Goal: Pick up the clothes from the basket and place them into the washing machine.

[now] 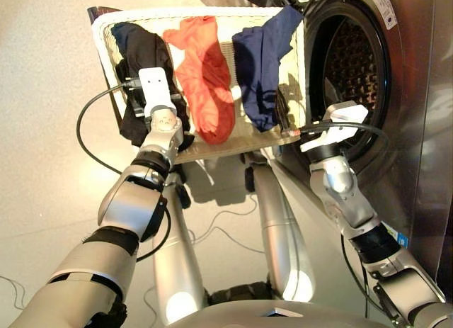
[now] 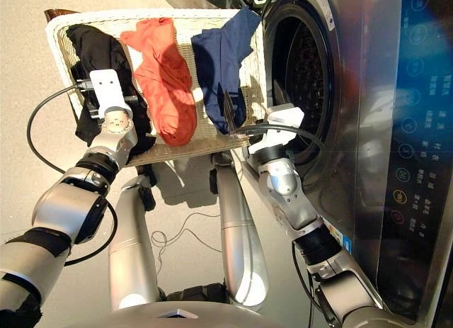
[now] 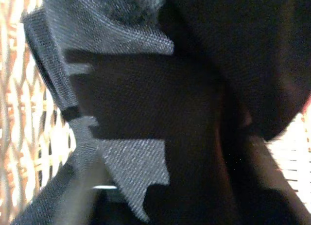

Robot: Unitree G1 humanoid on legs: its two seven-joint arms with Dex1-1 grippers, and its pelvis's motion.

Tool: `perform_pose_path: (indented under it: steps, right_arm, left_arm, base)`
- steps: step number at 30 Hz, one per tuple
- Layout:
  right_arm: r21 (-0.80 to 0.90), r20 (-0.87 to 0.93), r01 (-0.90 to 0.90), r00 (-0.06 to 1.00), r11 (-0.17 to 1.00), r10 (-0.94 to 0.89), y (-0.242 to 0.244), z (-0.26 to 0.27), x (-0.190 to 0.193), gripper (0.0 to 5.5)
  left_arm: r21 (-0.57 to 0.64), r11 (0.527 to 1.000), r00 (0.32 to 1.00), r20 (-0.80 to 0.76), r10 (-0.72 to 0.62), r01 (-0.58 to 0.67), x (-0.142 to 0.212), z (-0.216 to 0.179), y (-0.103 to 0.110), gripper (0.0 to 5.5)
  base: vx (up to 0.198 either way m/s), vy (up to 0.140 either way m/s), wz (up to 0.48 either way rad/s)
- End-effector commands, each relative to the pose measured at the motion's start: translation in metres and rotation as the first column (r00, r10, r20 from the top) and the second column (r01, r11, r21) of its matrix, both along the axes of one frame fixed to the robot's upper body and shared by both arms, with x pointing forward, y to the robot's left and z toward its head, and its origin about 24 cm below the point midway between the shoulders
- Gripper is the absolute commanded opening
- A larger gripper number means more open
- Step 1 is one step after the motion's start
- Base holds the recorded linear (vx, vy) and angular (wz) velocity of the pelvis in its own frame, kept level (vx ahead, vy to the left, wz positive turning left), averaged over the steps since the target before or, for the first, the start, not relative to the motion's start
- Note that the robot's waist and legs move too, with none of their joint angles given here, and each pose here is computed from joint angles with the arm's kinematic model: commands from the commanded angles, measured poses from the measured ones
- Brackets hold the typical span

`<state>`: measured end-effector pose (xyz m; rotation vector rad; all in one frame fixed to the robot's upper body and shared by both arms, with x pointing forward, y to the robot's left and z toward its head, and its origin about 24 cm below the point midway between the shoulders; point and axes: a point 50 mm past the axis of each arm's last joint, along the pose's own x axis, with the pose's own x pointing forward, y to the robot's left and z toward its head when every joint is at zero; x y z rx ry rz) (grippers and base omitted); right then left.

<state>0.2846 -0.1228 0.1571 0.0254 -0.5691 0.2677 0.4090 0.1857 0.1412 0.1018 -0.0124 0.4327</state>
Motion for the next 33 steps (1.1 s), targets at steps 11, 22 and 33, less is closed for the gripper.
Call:
perform_pose_path:
  steps: [11, 22, 33]
  right_arm:
    - [0.034, 0.037, -0.053, 0.998, 0.998, 0.052, 0.001, 0.005, -0.006, 5.50]
    - [-0.031, -0.071, -0.022, 0.997, 0.999, 0.020, -0.007, -0.012, 0.003, 5.50]
    - [-0.173, -0.151, -0.259, 0.961, 0.950, 0.234, 0.000, -0.006, 0.000, 5.50]
  left_arm:
    - [-0.108, 0.991, 0.997, 0.019, -0.077, 0.079, -0.008, -0.024, -0.030, 0.00]
    - [-0.026, 0.965, 0.924, 0.295, -0.242, 0.261, -0.054, -0.018, -0.050, 0.00]
    - [0.202, 0.864, 0.697, 0.519, -0.494, 0.462, -0.100, 0.034, -0.038, 0.00]
  base:
    - [-0.031, 0.000, 0.005]
    - [0.022, 0.003, 0.006]
    - [0.075, 0.015, 0.040]
